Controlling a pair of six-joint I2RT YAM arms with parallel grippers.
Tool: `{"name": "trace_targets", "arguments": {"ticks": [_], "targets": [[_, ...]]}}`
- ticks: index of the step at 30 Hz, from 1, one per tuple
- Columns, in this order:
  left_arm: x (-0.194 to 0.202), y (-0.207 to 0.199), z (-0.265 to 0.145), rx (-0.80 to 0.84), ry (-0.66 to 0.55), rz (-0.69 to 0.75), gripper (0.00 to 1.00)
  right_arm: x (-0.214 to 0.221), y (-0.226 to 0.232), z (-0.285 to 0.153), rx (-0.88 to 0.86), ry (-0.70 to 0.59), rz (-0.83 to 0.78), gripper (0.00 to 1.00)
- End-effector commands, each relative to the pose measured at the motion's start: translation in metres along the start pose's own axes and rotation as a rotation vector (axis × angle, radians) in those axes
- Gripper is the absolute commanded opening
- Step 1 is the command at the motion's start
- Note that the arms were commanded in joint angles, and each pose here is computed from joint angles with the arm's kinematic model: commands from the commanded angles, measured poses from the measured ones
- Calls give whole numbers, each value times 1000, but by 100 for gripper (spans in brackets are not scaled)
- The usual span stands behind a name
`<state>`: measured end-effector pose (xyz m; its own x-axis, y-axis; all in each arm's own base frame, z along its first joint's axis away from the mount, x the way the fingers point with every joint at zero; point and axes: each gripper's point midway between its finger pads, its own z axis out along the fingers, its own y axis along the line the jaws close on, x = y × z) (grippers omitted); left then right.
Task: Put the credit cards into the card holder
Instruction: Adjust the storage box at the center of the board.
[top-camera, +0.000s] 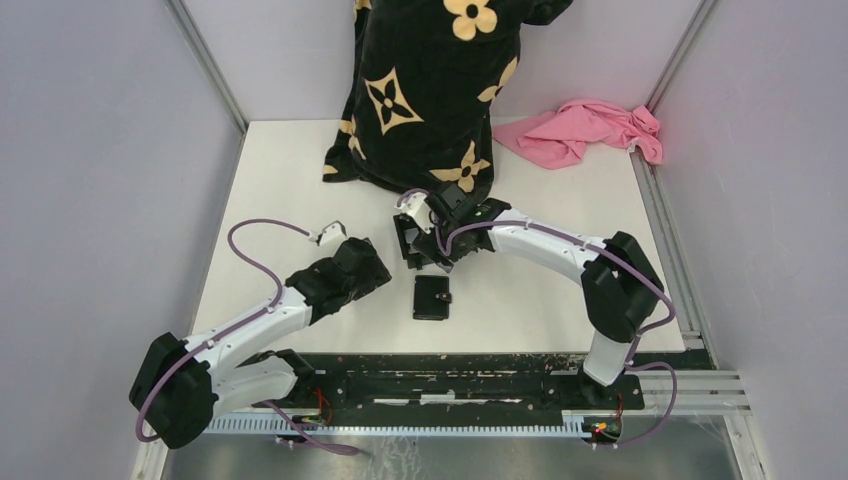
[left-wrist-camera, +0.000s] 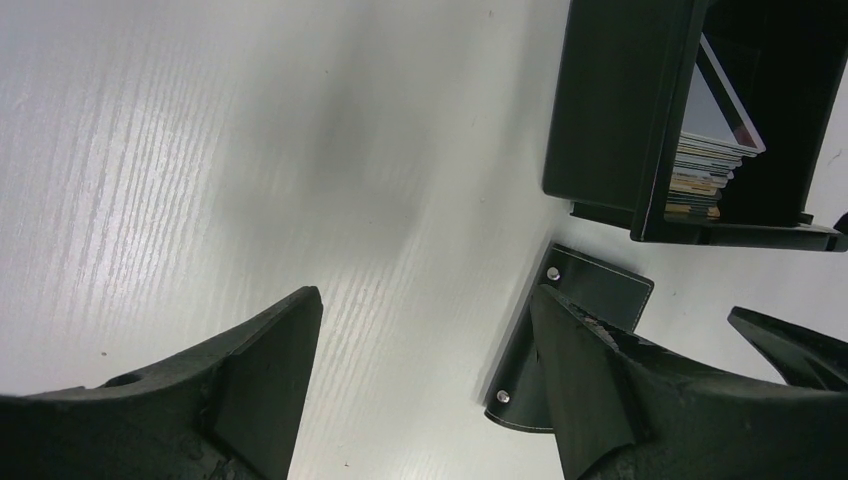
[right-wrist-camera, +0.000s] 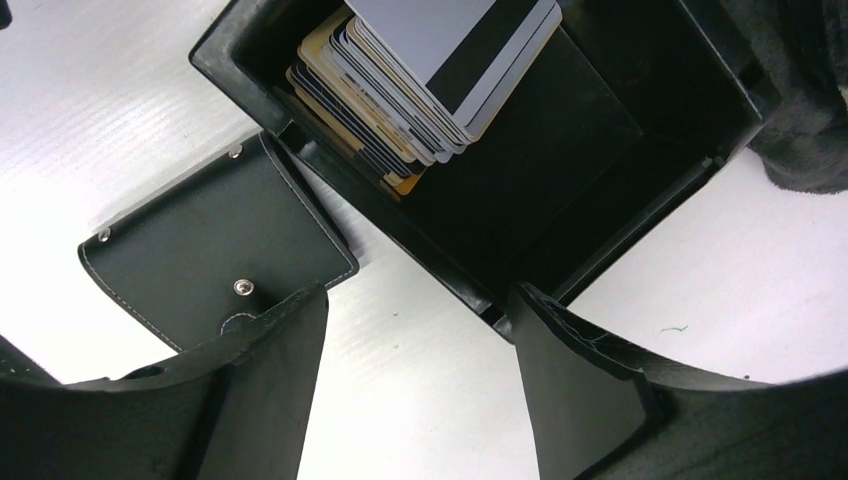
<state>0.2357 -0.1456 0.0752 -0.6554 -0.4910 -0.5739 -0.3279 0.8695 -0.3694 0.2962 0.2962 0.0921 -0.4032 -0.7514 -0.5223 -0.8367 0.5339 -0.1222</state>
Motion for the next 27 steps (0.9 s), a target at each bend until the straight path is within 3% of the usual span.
{"name": "trace_targets", "arguments": {"ticks": [1, 12, 19, 27], "targets": [[-6, -4, -2, 38, -23, 14, 83, -20, -13, 3, 32, -42, -30, 73], [-5, -3, 3, 22, -13, 19, 84, -20, -26, 21, 52, -24, -30, 70], [-4, 2, 5, 9, -7, 27, 84, -15, -41, 33, 62, -6, 14, 57], [-3, 7, 5, 3, -2, 24, 84, -13, -53, 33, 65, -9, 53, 48]]}}
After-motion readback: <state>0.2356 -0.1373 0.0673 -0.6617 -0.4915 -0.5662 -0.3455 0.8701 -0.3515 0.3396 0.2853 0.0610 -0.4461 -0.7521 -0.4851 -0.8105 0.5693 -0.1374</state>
